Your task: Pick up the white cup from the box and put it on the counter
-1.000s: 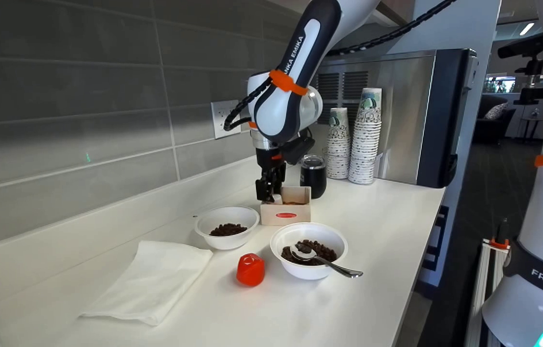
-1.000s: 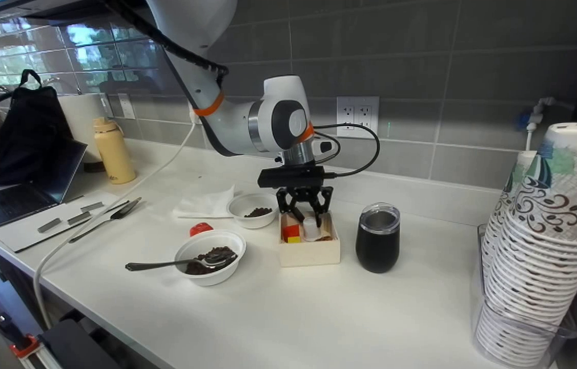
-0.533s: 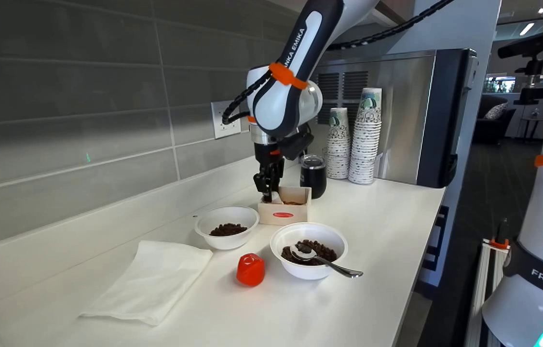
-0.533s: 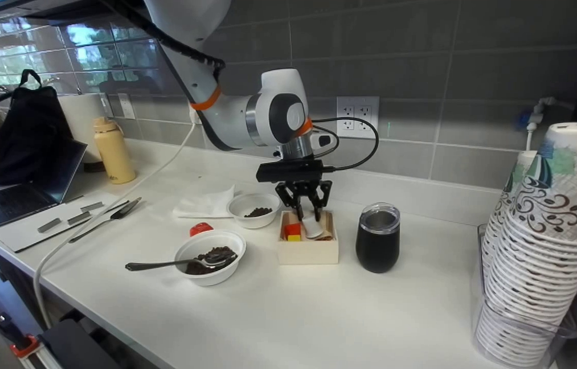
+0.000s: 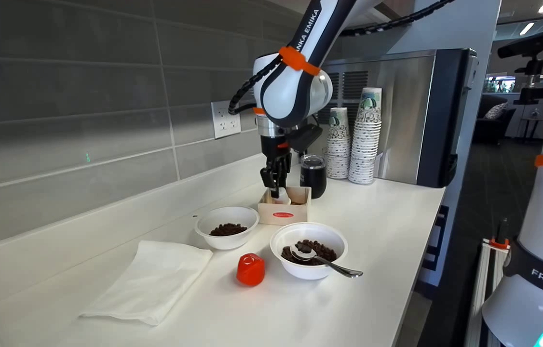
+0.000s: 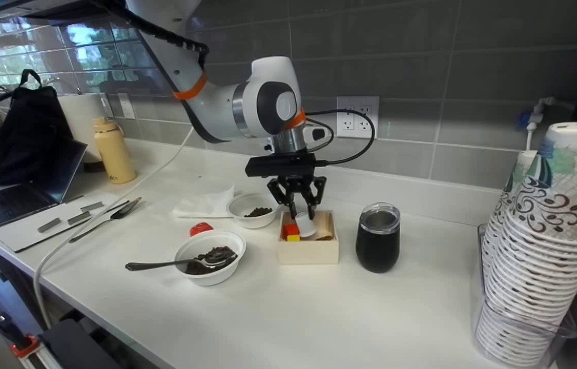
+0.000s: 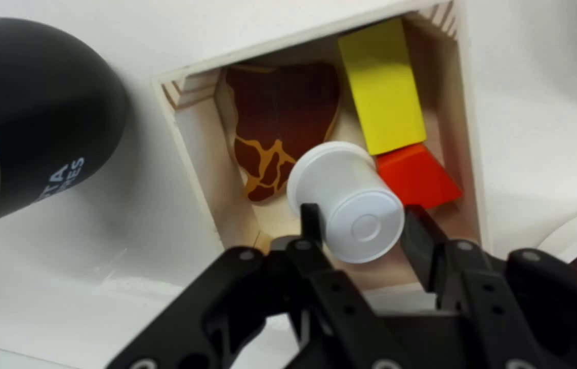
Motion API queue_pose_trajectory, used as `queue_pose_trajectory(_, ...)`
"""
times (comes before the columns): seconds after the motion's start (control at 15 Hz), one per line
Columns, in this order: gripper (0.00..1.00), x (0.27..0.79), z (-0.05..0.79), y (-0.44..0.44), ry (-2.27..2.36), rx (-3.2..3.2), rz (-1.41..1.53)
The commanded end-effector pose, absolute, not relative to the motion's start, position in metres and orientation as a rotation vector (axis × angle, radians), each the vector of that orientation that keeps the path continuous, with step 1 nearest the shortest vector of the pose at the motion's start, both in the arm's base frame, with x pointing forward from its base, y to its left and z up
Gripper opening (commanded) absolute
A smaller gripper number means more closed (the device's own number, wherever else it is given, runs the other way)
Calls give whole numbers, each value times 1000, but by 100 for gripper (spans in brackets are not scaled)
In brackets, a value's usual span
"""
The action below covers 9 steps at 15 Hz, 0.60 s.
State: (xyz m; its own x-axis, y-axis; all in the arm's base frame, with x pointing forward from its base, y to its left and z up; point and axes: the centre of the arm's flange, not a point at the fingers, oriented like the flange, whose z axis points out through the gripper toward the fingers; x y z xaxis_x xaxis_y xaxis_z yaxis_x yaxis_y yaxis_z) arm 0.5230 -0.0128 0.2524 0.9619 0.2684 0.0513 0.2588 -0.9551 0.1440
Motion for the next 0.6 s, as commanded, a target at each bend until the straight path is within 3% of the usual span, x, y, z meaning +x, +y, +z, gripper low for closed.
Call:
queue_pose_trajectory(0.0, 19, 493, 273, -14, 374, 2990, 115)
queue_pose_trajectory(0.53, 19, 444, 313, -24, 285, 2988, 220)
